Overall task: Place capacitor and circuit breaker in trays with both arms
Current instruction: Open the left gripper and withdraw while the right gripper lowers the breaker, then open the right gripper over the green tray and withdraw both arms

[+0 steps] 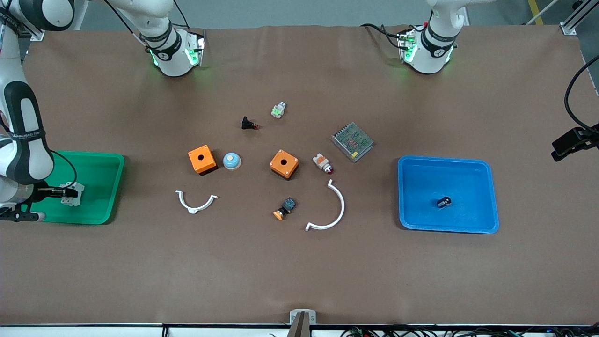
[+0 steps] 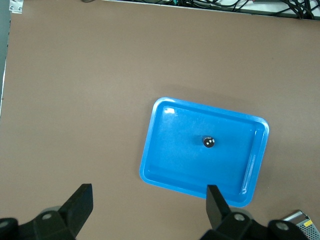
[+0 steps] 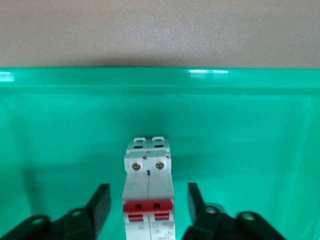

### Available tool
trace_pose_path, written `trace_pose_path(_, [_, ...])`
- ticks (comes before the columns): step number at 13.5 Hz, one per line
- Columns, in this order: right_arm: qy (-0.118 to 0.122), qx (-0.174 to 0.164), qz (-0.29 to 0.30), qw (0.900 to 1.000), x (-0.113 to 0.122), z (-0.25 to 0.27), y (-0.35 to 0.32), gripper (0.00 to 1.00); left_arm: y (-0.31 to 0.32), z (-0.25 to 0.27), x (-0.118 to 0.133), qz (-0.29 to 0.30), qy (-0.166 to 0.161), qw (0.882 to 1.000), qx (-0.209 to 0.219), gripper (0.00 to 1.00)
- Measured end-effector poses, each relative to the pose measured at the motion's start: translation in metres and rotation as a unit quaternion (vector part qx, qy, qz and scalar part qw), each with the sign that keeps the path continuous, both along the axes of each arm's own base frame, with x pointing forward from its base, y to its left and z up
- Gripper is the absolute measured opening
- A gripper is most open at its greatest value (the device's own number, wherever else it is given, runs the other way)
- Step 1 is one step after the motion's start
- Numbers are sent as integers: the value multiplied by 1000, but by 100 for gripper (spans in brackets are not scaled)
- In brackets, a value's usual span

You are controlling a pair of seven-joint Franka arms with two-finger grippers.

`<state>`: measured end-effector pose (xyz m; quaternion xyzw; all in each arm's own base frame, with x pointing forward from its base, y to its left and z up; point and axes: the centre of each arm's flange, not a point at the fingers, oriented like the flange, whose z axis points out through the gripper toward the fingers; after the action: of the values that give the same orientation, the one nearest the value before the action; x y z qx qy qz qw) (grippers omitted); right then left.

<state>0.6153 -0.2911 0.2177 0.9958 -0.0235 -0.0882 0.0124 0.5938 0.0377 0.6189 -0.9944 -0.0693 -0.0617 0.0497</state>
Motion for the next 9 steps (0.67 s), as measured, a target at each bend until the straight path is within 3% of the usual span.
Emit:
trace_pose_path(2, [10,4,3,1000,1,19,1,97,-4,4,-3,-3,2,1000,0,100])
trace_pose_path(3, [8,4,5,1000,3,42,3,100,-6,6,-5,-4,4,1000,0,100])
trace_pose_path(6, [-14,-4,18,1000,5,142,25,100,-18,17,-14,-9,6,1000,-19,100])
trace_pose_path(9, [-19,-10,50,999,-2,235,86,99,-42,25,-32,-23,37,998,-45,100])
